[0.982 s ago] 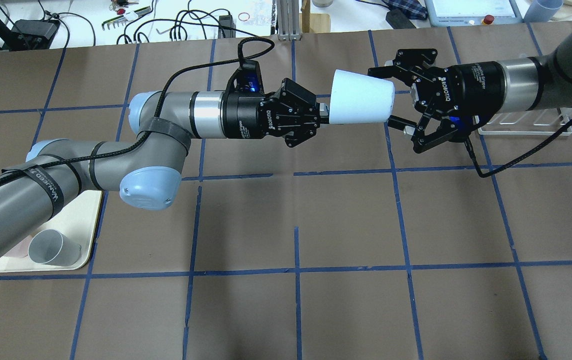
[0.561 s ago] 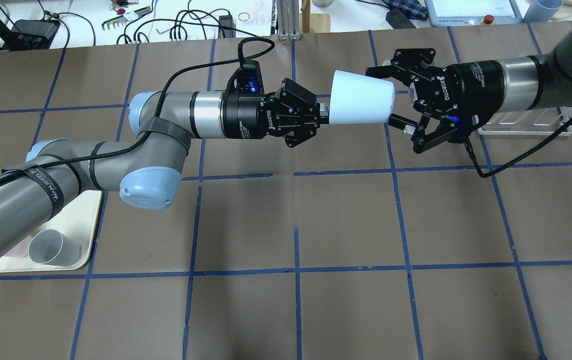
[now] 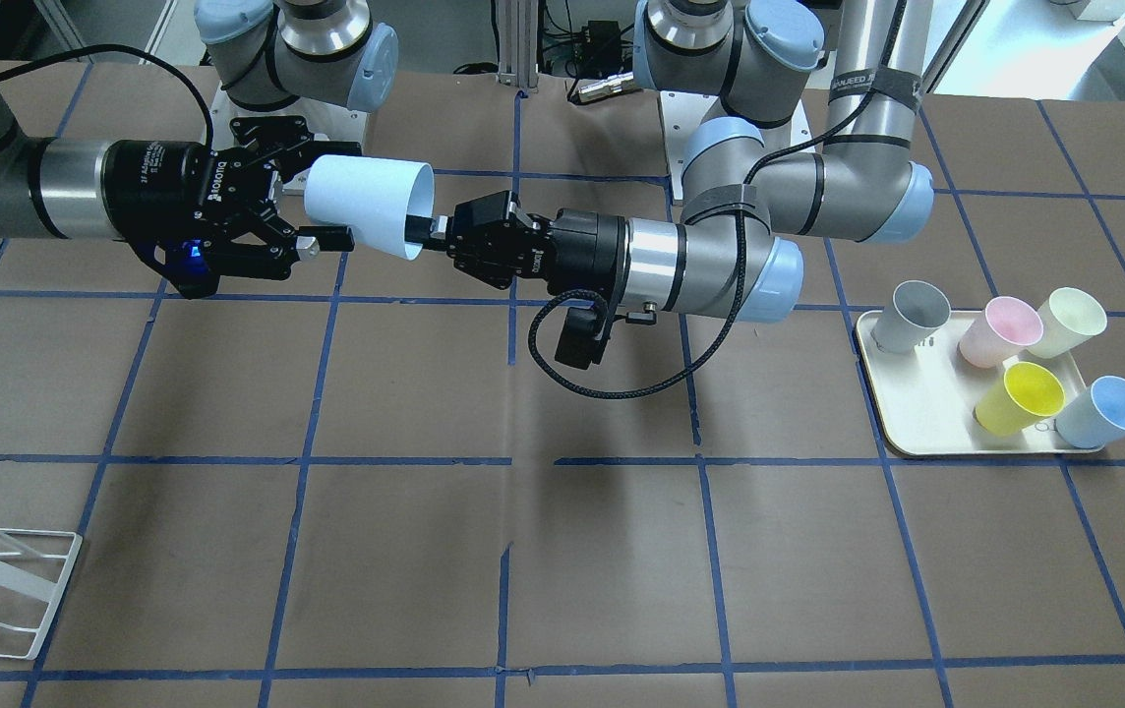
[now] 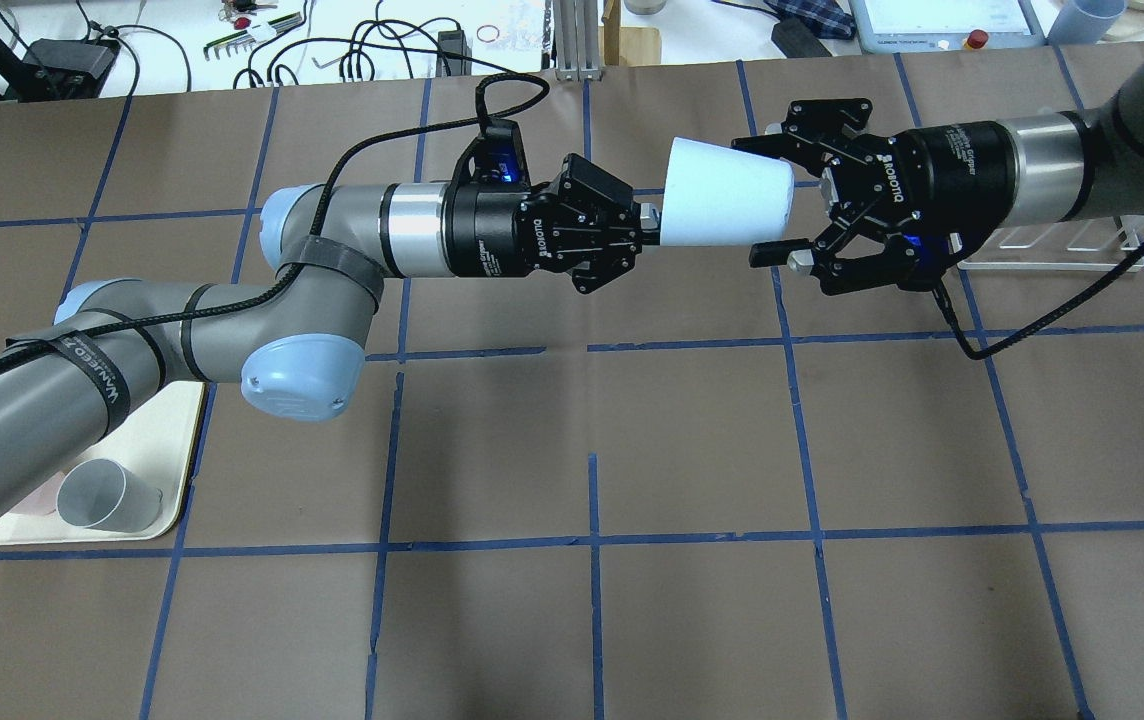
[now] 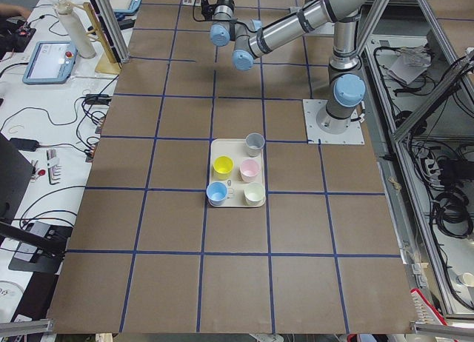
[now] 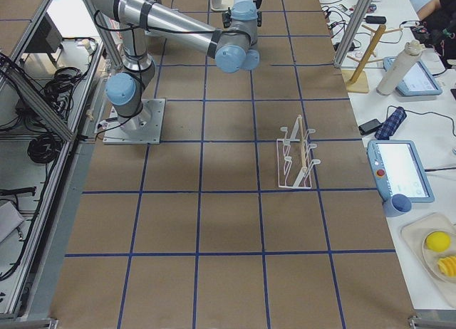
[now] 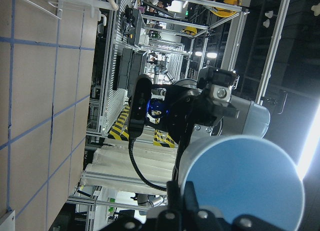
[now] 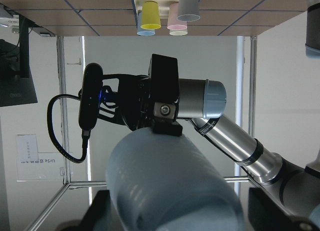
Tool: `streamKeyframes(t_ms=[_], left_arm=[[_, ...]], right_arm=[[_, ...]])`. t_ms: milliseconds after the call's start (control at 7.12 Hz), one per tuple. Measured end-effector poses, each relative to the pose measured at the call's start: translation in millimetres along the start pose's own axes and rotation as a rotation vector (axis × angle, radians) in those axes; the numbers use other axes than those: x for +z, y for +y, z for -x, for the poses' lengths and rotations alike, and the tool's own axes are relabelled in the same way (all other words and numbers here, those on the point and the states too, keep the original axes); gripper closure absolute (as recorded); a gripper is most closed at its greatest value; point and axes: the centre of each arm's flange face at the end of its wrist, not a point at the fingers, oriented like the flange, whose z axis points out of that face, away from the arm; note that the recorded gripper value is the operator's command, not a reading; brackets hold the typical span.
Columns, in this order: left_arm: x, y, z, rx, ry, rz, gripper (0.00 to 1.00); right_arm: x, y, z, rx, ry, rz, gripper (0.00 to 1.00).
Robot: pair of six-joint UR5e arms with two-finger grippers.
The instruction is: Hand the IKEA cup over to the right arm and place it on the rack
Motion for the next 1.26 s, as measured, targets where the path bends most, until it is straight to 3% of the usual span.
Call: streamKeyframes(t_ms=[140,702,1263], left_arm=[[0.2,0.1,-0.2,0.000,0.000,0.000,0.27],[0.4,0.1,-0.4,-0.014,-0.006,0.000,0.27],[-1.8,1.0,-10.2,-0.034,-0.008,-0.004,0.26]], right_arm=[[0.1,-0.1,-0.2,0.001,0.000,0.001,0.33],[0.0,-0.6,0.1,0.003,0.000,0.002,0.52],[-3.4,3.4,3.0,-0.007,-0.006,-0.004,0.55]])
